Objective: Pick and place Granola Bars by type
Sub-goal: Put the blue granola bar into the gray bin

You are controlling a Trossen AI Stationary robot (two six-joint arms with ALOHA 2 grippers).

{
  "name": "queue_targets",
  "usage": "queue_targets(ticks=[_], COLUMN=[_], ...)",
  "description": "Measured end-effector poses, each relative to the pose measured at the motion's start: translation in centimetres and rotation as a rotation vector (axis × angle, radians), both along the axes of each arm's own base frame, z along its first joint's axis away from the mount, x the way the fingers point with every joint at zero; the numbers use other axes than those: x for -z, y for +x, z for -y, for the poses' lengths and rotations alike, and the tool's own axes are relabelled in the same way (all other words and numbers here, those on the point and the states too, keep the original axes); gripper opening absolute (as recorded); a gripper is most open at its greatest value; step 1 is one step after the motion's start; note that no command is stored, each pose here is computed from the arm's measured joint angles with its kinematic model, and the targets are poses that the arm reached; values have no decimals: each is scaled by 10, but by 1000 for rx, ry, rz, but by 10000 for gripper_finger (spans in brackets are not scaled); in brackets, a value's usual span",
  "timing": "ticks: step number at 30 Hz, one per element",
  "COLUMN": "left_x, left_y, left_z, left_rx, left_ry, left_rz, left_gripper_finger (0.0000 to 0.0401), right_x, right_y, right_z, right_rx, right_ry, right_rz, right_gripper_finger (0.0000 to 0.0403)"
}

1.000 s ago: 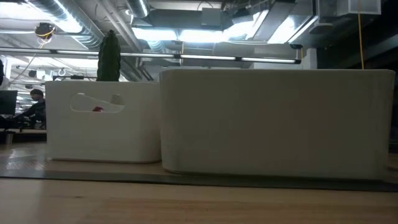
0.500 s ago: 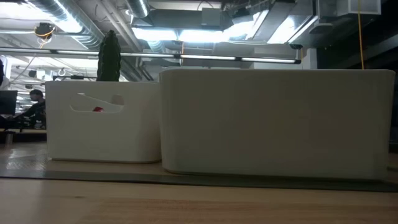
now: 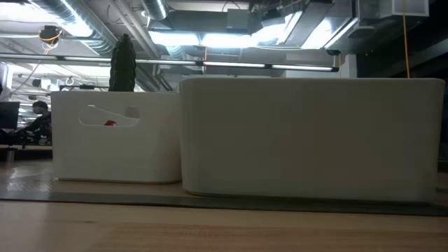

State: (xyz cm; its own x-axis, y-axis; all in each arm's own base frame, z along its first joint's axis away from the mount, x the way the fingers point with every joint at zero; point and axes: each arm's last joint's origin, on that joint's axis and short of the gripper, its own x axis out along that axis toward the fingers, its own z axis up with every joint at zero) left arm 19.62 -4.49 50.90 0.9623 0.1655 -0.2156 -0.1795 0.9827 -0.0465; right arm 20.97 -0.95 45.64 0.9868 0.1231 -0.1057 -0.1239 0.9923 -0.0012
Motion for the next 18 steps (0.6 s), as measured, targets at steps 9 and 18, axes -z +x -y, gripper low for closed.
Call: queue_targets(ticks=[9, 18], left_x=[-3, 6], left_y=[-13, 3], left_z=[14, 20], left_rx=[31, 35], left_ry=[50, 122], left_rz=[17, -53], left_gripper_finger=[193, 191], right_x=[15, 89], right_y=[-9, 62], right_z=[-65, -100], right_rx=[-18, 111], right_ry=[54, 26], right_rz=[-164, -538], right_gripper_finger=[37, 39])
